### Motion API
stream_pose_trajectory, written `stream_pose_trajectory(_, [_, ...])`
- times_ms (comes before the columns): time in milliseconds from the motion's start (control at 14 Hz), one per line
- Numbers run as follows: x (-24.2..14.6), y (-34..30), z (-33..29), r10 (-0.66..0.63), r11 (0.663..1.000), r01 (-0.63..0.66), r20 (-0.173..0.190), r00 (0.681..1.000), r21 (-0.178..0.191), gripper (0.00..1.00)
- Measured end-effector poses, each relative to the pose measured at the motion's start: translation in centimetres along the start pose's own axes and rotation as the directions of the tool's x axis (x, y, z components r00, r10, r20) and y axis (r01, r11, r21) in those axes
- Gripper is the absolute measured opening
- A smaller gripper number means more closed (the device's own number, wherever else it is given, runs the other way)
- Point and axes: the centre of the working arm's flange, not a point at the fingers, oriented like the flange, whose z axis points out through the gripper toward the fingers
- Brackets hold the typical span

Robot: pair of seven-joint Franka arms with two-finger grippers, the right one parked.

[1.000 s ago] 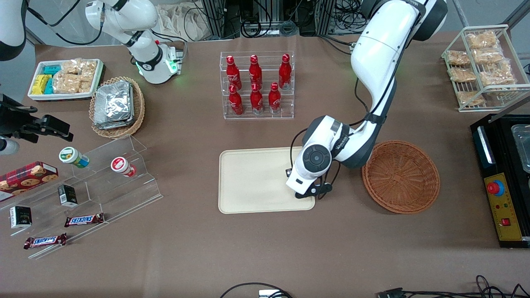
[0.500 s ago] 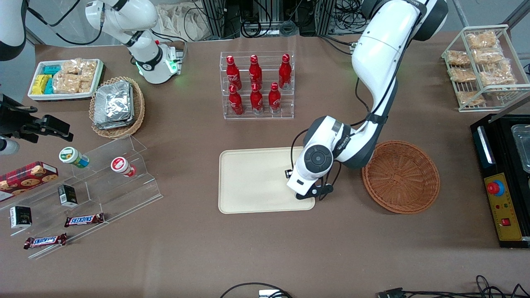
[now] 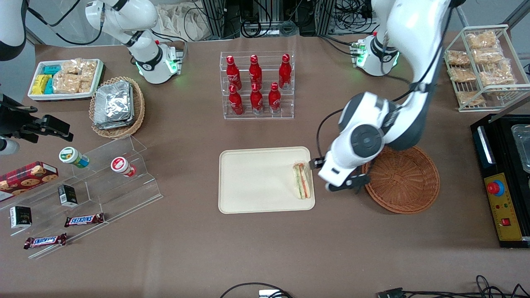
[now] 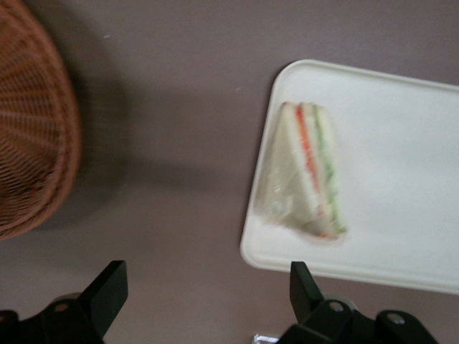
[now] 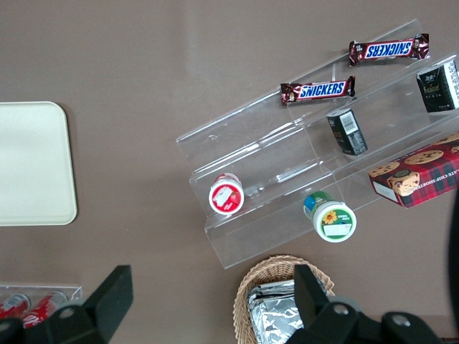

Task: Place sandwich from basket to tray

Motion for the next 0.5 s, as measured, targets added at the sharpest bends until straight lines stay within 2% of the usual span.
stream_pose_trajectory(214, [-1.8, -5.8, -2.5, 0.038, 0.999, -0.038, -0.007, 0.999, -0.005, 1.00])
stream_pose_trajectory(357, [-1.6, -9.8, -4.8, 0.018, 1.000, -0.018, -0.007, 1.000, -0.013, 1.00])
stream_pose_trajectory(500, [-0.5, -13.8, -8.4, -0.033, 0.999, 0.033, 0.007, 0.999, -0.021, 1.00])
